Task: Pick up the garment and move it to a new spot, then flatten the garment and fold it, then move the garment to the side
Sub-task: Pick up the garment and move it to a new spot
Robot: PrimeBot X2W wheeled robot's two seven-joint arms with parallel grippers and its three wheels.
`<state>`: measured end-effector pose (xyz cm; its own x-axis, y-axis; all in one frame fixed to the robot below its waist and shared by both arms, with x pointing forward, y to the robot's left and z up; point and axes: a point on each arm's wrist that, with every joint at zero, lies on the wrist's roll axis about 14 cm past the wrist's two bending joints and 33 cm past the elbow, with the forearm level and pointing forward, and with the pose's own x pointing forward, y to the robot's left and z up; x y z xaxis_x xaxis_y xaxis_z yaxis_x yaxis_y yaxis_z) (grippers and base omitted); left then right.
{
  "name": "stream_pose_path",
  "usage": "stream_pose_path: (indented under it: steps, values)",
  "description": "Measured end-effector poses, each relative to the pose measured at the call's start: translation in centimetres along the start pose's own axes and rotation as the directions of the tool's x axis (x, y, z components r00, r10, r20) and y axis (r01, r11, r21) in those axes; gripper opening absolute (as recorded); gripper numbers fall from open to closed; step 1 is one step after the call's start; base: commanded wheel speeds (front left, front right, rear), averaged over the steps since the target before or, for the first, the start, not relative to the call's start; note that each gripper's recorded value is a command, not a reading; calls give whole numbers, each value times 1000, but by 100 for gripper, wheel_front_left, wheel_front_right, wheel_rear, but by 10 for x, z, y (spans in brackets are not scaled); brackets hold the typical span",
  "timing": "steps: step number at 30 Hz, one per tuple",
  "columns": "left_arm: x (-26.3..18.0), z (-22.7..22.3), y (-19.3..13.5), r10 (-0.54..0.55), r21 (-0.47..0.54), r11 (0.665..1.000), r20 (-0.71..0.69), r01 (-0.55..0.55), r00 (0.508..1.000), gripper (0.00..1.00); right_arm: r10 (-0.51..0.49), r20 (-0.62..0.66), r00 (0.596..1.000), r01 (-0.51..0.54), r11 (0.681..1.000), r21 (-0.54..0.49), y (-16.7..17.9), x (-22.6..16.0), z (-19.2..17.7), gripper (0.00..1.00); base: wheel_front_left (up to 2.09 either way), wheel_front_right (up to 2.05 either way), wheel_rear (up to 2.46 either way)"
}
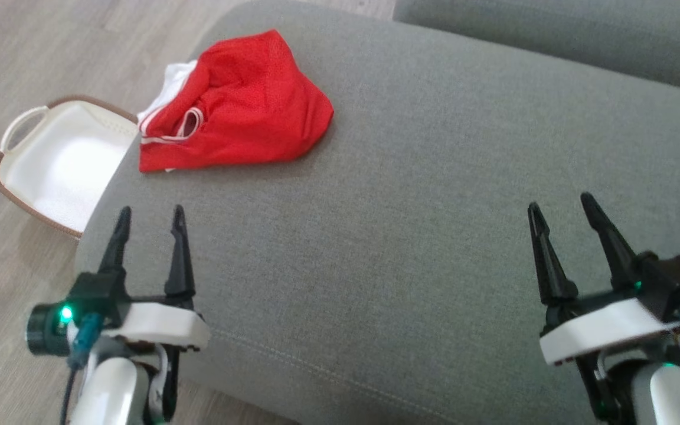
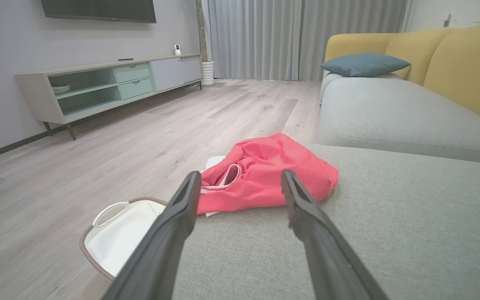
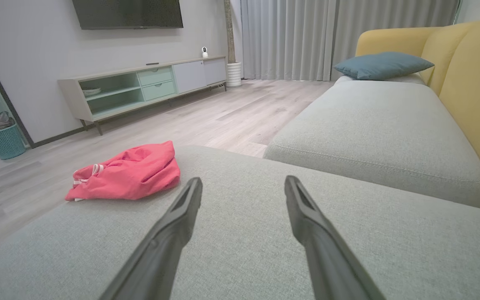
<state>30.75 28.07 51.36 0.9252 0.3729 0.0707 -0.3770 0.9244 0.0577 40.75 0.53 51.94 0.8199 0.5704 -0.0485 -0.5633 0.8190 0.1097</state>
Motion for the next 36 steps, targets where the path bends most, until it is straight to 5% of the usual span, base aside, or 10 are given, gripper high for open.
stream_pose_path:
  steps: [10,17,24,32,33,34,35,36]
  values:
    - [69,-4,-26,-57,9,998,-4,57,998,100,-21,-51,998,21,1000,-4,-28,24,-16,100,0,0,0]
    - [129,-57,-50,-126,26,991,-151,131,980,100,-41,-103,994,40,999,-8,-57,42,-41,100,0,0,0]
    - [163,-121,-53,-140,18,987,-394,160,908,100,-53,-153,987,52,999,-9,-74,46,-64,100,0,0,0]
    - [159,-172,-48,-131,11,983,-653,183,746,100,-91,-166,982,89,996,-20,-88,40,-66,100,0,0,0]
    - [161,-172,-48,-132,7,983,-664,183,736,72,-96,-166,981,94,995,-22,-90,39,-65,100,0,0,0]
    - [162,-171,-48,-136,6,982,-668,188,732,21,-103,-164,981,100,995,-24,-91,38,-64,100,0,0,0]
    - [164,-169,-47,-135,8,982,-665,187,734,0,-110,-160,981,107,994,-27,-93,37,-63,100,0,0,0]
    - [164,-168,-47,-136,8,982,-661,188,738,0,-116,-151,982,113,993,-29,-95,36,-60,100,0,0,0]
